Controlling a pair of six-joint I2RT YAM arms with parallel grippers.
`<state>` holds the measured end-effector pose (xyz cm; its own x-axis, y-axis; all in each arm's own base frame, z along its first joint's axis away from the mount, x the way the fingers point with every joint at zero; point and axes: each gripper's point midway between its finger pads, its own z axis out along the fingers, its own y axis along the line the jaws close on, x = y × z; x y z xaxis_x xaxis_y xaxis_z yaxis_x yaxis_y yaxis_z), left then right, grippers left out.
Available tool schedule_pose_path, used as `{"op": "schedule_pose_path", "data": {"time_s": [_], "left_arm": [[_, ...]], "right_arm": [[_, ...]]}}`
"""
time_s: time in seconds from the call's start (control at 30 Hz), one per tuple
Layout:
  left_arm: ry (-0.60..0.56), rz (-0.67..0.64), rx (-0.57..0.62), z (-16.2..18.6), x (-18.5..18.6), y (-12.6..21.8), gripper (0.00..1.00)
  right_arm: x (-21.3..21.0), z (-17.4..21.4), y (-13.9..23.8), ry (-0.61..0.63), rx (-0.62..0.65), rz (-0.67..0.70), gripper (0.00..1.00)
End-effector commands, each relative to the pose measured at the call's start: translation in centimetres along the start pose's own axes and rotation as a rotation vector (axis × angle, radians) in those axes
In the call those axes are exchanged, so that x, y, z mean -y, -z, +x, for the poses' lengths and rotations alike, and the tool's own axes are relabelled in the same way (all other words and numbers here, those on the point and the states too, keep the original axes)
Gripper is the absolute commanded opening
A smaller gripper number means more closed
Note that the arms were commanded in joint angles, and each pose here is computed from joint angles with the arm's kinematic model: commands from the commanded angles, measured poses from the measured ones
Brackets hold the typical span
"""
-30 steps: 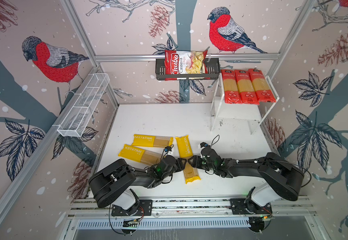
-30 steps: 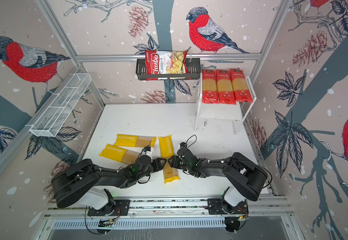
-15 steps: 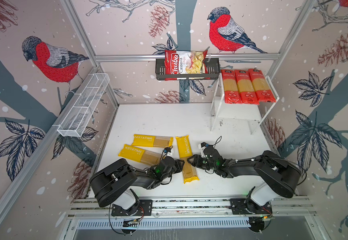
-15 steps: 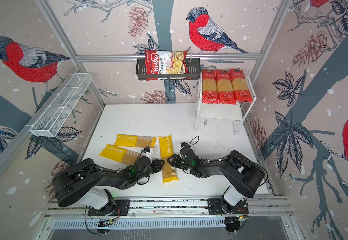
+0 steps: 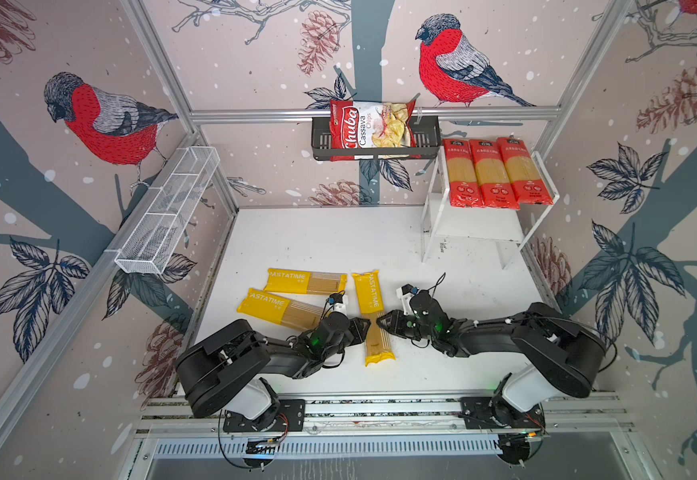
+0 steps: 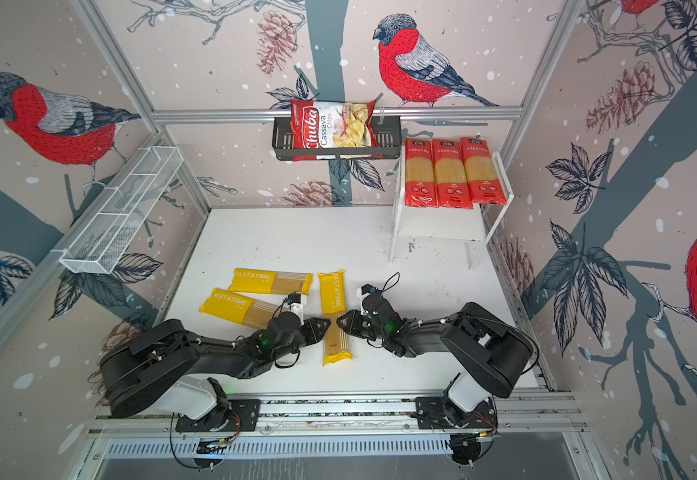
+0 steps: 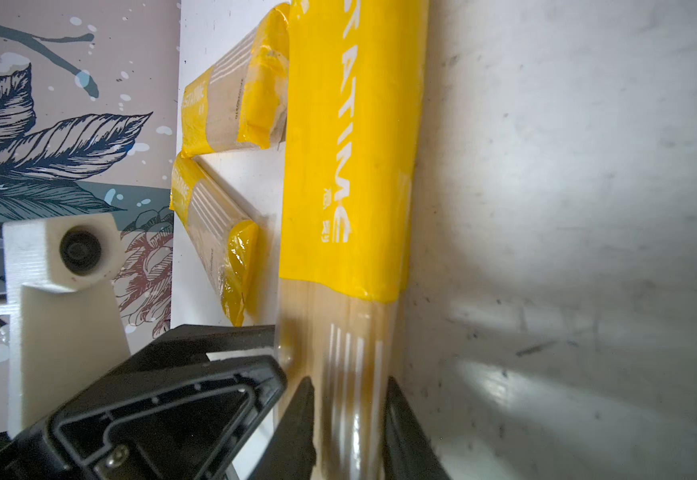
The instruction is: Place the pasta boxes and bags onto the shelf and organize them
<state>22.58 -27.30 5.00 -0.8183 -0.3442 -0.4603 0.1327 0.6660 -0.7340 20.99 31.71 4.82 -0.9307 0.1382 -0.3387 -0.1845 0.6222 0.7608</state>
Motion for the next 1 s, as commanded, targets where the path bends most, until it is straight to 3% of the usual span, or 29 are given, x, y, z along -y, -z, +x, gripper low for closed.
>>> {"op": "schedule_pose_path", "data": {"time_s": [0.0,0.43,0.73,0.97], "left_arm": [[-0.028,0.076,-0.001,-0.4,2.1,0.3,0.3],[-0.069,0.048,0.009,-1.8,3.0,1.0,0.44],[-0.092,-0.094,0.016,-1.8,-0.1,1.4,0.55],[-0.08,-0.085,-0.012,-0.9,-0.7,0.4,0.55]], "right_arm": [[-2.5,-1.1,0.5,0.014,0.041,-0.099,0.25],[-2.6,-2.7,1.3,0.017,0.081,-0.09,0.18],[0.8,-1.5,1.5,0.001,0.025,0.102,0.53],[2.0,-1.3,1.0,0.001,-0.001,0.166,0.59]]}}
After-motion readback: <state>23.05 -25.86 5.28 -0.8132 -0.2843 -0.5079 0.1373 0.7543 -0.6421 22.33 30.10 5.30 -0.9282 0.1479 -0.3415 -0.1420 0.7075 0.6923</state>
